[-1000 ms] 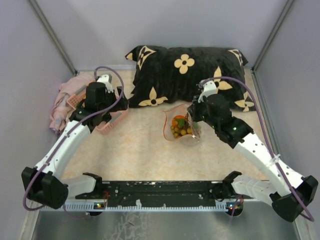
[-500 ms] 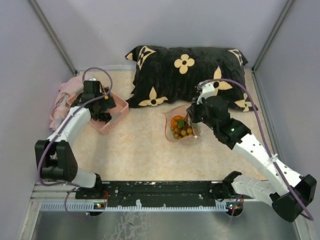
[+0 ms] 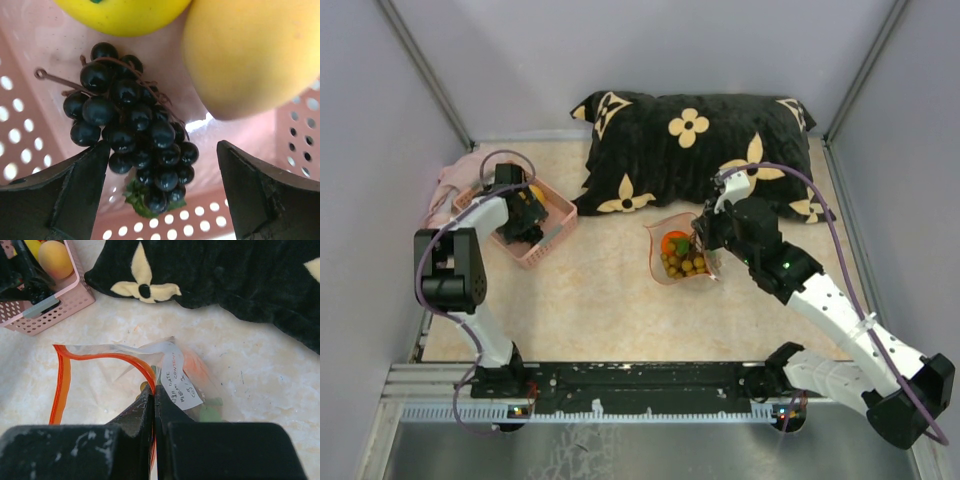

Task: Place the food in the zip-top bag and seal the zipper
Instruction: Pick up the fake fruit from the bin.

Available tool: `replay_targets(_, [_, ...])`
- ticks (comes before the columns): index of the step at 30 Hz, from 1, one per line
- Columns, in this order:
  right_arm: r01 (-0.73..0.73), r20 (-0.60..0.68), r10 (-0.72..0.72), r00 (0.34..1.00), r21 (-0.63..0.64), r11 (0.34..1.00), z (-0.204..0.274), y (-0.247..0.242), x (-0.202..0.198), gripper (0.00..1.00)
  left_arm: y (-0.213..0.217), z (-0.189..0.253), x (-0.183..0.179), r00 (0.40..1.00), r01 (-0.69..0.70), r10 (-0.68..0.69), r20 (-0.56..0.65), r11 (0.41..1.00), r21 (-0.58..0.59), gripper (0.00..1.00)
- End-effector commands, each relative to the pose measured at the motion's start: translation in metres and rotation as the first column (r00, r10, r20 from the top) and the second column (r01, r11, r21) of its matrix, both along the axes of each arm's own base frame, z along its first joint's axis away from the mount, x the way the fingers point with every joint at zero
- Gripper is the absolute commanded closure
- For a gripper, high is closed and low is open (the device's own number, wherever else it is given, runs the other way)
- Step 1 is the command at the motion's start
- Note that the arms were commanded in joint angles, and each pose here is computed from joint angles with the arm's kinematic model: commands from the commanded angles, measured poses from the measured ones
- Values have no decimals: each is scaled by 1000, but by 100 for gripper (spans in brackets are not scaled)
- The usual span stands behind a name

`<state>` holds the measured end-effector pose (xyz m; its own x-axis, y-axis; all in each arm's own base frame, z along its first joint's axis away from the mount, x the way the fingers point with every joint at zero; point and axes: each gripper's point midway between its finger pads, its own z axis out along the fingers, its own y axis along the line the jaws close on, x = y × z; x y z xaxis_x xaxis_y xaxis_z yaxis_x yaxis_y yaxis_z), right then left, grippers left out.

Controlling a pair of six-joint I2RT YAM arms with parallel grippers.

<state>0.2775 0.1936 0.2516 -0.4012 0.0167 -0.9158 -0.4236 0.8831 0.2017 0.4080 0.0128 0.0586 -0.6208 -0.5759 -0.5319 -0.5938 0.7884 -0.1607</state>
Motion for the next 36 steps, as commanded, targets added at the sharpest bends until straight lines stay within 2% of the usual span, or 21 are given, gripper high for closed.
replay_targets(1, [-16, 84, 11, 996, 55, 998, 23, 5, 5, 100, 7, -15, 7, 998, -33, 33, -46, 999, 2, 9])
replay_targets(7, [-18, 75, 15, 997, 47, 999, 18, 6, 6, 100, 6, -40, 8, 995, -8, 9, -97, 1000, 4, 19])
replay_targets(9, [-16, 75, 12, 997, 47, 999, 18, 6, 6, 100, 6, -46, 6, 993, 2, -1, -116, 1000, 2, 28])
replay_targets(14, [-12, 82, 7, 997, 56, 998, 20, 5, 5, 100, 3, -44, 3, 993, 16, -17, -119, 1000, -13, 59])
replay_targets(17, [-10, 81, 6, 997, 58, 998, 20, 5, 5, 100, 0, -34, 1, 995, 25, -27, -96, 1000, -19, 73])
replay_targets(22, [8, 80, -12, 997, 55, 998, 17, 3, 8, 100, -6, -12, -3, 998, 47, -49, -45, 998, -47, 89])
replay_targets(26, [22, 63, -25, 998, 54, 998, 11, 2, 9, 100, -12, 7, -5, 997, 76, -76, 3, 994, -73, 97])
replay_targets(36, [18, 42, -22, 999, 92, 996, 14, 7, 8, 100, -26, 55, -17, 977, 189, -178, 120, 978, -87, 100])
